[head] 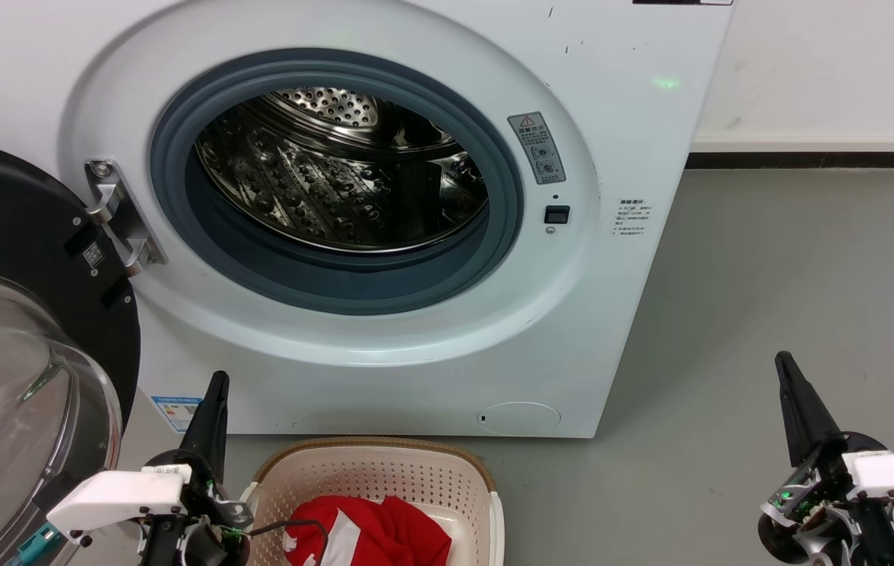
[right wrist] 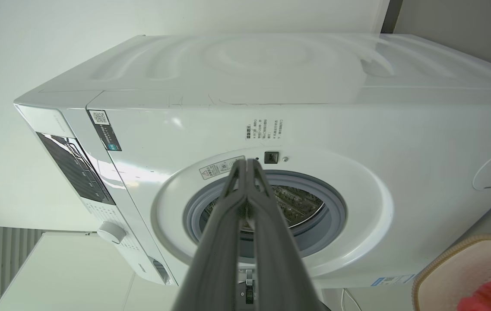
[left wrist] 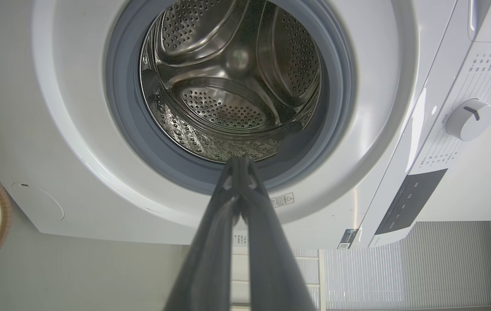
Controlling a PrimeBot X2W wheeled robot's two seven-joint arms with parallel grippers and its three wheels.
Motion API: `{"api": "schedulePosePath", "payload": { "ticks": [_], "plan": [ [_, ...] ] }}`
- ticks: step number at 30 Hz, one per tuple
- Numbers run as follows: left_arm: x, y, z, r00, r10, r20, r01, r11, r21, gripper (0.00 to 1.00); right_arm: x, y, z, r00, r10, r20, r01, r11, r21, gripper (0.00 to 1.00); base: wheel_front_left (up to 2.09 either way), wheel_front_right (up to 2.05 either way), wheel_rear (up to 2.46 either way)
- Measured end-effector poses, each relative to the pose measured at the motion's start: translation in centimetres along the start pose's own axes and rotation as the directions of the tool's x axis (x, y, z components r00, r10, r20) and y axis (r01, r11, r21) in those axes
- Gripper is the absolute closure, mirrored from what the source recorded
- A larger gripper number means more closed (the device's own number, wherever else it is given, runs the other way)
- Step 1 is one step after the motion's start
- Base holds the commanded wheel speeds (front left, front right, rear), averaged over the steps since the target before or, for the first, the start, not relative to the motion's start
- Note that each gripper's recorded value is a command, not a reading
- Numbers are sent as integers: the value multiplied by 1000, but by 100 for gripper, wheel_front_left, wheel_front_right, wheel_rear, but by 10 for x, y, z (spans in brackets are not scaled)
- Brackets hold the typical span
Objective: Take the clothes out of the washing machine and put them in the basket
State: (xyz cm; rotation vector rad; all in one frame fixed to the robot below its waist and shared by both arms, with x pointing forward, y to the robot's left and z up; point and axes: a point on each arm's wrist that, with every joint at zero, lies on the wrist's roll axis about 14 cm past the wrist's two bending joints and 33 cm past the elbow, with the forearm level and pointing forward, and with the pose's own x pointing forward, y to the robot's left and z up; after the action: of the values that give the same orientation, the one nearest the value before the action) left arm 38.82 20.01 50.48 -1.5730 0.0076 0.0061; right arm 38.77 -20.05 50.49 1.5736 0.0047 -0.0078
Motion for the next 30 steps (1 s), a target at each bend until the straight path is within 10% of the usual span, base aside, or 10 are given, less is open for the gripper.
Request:
{"api": "schedulePosePath", "payload": {
  "ticks": [30],
  "plan": [
    [0,0,0,1000,0,0,0,1000,0,100,0,0,0,1000,0,-1,0,1000,0,100,0,0,0]
  ]
}}
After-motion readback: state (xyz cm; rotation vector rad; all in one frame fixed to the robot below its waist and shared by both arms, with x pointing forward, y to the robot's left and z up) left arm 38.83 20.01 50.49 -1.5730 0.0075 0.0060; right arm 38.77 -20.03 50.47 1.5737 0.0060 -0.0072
